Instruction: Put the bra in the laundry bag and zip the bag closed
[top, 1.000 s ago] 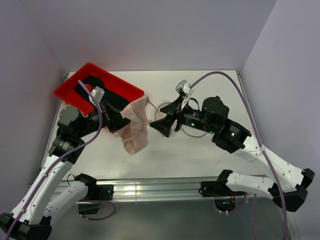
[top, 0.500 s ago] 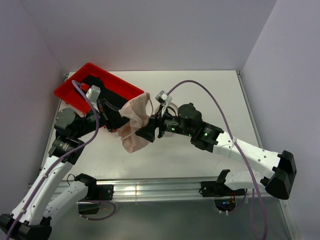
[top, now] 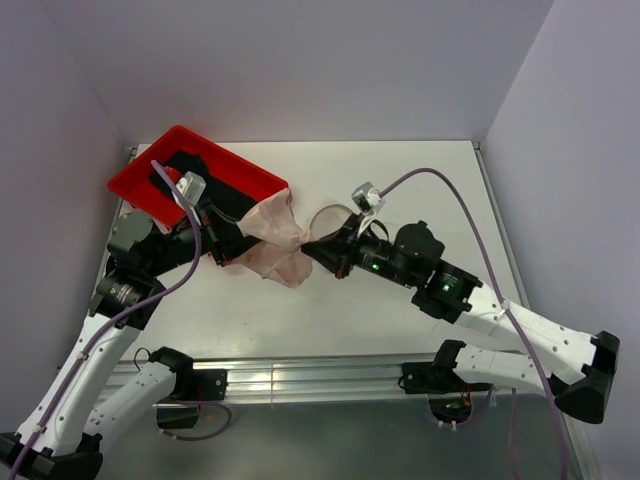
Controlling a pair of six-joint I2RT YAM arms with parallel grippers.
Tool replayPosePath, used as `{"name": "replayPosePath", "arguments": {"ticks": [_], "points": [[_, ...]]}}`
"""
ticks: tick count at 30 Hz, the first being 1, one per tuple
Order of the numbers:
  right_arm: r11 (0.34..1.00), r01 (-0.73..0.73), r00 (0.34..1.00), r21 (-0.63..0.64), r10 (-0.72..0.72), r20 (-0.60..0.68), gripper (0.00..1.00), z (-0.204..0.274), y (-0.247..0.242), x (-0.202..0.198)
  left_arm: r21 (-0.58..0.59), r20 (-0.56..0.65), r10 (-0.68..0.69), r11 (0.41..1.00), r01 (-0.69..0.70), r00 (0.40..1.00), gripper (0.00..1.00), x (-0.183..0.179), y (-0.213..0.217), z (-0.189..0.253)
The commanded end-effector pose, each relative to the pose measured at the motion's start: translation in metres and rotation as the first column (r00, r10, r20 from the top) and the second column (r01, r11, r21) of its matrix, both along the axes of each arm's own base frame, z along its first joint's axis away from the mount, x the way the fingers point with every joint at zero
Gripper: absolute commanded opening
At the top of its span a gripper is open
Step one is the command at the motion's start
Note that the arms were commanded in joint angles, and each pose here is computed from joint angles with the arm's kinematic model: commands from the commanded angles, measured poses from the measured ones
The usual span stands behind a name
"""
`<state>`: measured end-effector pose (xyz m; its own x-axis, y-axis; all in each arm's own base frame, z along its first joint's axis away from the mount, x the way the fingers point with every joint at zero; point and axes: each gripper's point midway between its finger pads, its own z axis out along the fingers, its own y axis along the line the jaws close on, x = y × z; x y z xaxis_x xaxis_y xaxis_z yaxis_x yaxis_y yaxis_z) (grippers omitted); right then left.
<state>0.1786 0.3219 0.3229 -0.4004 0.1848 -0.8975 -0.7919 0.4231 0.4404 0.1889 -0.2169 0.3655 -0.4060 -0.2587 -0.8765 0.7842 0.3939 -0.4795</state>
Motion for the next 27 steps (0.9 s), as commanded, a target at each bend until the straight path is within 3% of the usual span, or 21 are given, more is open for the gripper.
{"name": "replayPosePath", "arguments": {"ticks": [1,6,8,13,16,18,22,27], "points": [[0.994,0.104,0.993,-0.017,-0.103,0.058,0.00,0.008,-0.028,0.009,0.036,0.090,0.062,0.997,-0.065,0.994,0.00,0.004,0.009,0.019],[0.996,-0.031,0.999,-0.081,0.034,0.039,0.00,-0.007,-0.025,-0.017,0.034,0.100,0.144,0.988,-0.148,0.985,0.00,0.018,0.016,0.023],[0.991,-0.001,0.999,-0.137,0.006,0.035,0.00,-0.018,-0.034,-0.016,0.060,0.122,0.175,0.981,-0.183,0.977,0.00,0.024,0.020,0.025],[0.997,0.031,0.998,-0.071,-0.027,0.056,0.00,0.002,-0.053,-0.025,0.080,0.135,0.246,0.963,-0.258,0.960,0.00,0.034,0.029,0.026],[0.982,0.166,0.985,-0.089,-0.160,0.063,0.00,0.003,-0.071,-0.008,0.046,0.134,0.121,0.991,-0.128,0.984,0.01,0.018,0.013,0.029],[0.972,0.207,0.978,-0.111,-0.201,0.063,0.00,0.000,-0.073,-0.001,0.028,0.119,0.042,0.999,-0.046,0.992,0.12,0.010,0.004,0.028],[0.994,0.075,0.997,-0.080,-0.074,0.018,0.00,-0.007,-0.041,-0.008,-0.061,0.043,-0.183,0.981,0.186,0.982,0.23,-0.019,-0.016,0.026],[0.993,0.055,0.998,-0.100,-0.056,-0.010,0.00,-0.026,-0.019,0.002,-0.090,0.086,-0.197,0.975,0.204,0.977,0.09,-0.029,-0.014,0.031]]}}
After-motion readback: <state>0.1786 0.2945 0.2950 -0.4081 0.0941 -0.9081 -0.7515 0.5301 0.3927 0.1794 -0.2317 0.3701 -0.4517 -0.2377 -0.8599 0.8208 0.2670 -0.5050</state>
